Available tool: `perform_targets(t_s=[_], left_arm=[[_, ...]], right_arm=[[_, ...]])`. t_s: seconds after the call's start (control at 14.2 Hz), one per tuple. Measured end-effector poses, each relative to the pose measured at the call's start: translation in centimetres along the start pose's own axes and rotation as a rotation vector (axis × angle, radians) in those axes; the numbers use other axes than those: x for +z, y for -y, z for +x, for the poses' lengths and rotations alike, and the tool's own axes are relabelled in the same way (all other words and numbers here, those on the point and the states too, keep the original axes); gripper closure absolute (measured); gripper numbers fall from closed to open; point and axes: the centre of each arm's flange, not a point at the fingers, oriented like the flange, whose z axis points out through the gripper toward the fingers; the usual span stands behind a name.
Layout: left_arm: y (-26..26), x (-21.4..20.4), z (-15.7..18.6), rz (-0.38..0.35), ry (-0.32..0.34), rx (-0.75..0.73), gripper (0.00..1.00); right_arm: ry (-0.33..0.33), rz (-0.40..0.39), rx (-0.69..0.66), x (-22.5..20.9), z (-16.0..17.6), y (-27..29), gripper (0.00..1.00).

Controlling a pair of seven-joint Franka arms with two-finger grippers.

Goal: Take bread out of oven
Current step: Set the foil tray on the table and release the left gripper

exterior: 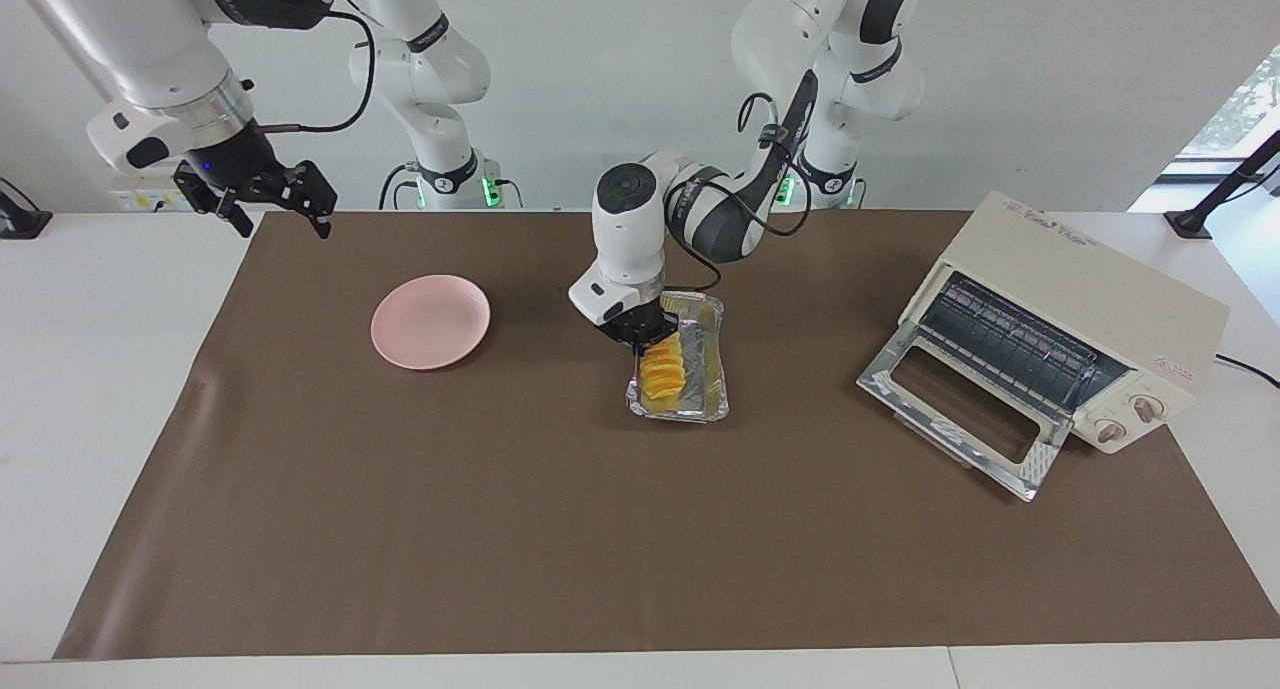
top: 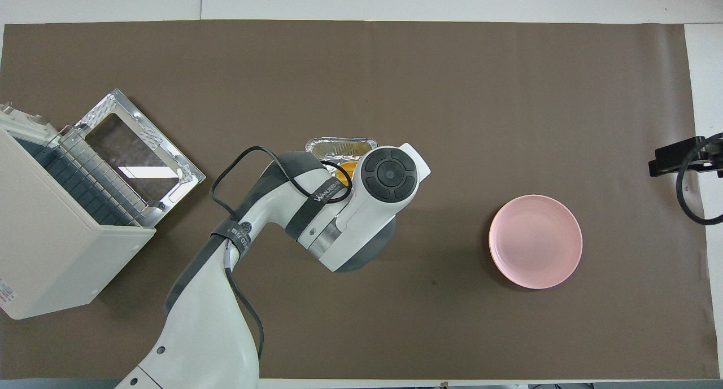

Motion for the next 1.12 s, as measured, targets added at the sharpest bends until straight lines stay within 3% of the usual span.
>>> perform_targets(t_s=[0.77, 0.98, 1.12], left_arm=[[-3.7, 1.4, -2.2, 0.025, -0.015, -0.045, 0.98], [-3.5, 1.3, -2.0, 0.042, -0.036, -0.032, 0.72], [-3.5, 0.7, -1.6, 0.041, -0.052, -0.030, 0.47]], right_arm=[[0.012, 0.000, -0.008, 0.5, -0.3, 0.3, 0.00], [0.014, 0.000, -0.009, 0.6, -0.5, 0.4, 0.00], [0.015, 0.000, -0.011, 0.6, -0.5, 0.5, 0.00]])
